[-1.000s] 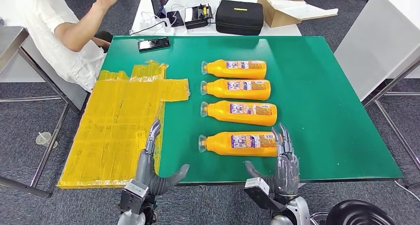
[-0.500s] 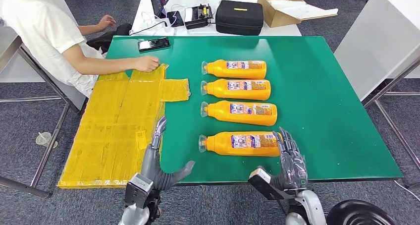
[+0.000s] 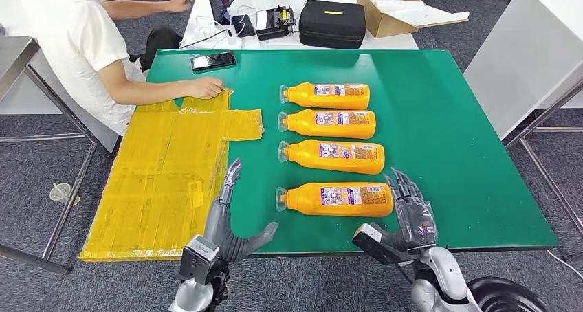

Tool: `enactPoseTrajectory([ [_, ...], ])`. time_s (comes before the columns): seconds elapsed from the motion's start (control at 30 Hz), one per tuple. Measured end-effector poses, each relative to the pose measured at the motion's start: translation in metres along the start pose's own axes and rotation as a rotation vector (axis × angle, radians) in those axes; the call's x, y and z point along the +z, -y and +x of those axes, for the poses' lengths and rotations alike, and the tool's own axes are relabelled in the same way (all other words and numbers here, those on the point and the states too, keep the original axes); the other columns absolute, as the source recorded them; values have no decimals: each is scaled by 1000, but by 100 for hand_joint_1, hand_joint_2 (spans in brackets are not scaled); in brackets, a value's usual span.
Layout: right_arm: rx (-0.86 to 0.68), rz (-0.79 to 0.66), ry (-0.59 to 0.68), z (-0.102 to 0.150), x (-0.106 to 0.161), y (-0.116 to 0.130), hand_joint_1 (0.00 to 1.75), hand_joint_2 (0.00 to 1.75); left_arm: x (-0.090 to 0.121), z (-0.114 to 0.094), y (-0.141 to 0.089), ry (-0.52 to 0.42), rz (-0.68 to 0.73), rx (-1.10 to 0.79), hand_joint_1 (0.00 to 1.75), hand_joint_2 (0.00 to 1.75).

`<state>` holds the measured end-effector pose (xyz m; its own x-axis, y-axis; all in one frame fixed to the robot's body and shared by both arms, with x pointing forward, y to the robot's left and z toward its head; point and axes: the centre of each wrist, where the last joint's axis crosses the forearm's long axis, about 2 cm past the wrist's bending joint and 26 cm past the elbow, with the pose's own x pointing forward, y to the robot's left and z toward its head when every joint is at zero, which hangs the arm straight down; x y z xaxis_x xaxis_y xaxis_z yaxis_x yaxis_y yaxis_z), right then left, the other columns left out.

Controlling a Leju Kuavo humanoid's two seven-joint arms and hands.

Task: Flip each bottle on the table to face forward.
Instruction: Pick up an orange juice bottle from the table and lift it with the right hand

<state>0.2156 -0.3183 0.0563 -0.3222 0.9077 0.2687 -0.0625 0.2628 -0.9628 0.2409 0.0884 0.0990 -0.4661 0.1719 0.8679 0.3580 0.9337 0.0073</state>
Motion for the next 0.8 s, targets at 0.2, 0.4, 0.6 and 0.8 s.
enactPoseTrajectory([
  [0.2,34,39,40,-5,-27,10,0,175,-10,4,4,24,-14,35,0,175],
  [0.4,50,129,80,-6,-45,9,0,175,-16,6,10,36,-29,58,0,175],
  [0.6,52,202,114,-3,-52,1,0,175,-19,7,15,49,-39,78,0,175],
  [0.8,58,242,132,-2,-56,-3,0,175,-20,7,17,54,-47,85,0,175],
])
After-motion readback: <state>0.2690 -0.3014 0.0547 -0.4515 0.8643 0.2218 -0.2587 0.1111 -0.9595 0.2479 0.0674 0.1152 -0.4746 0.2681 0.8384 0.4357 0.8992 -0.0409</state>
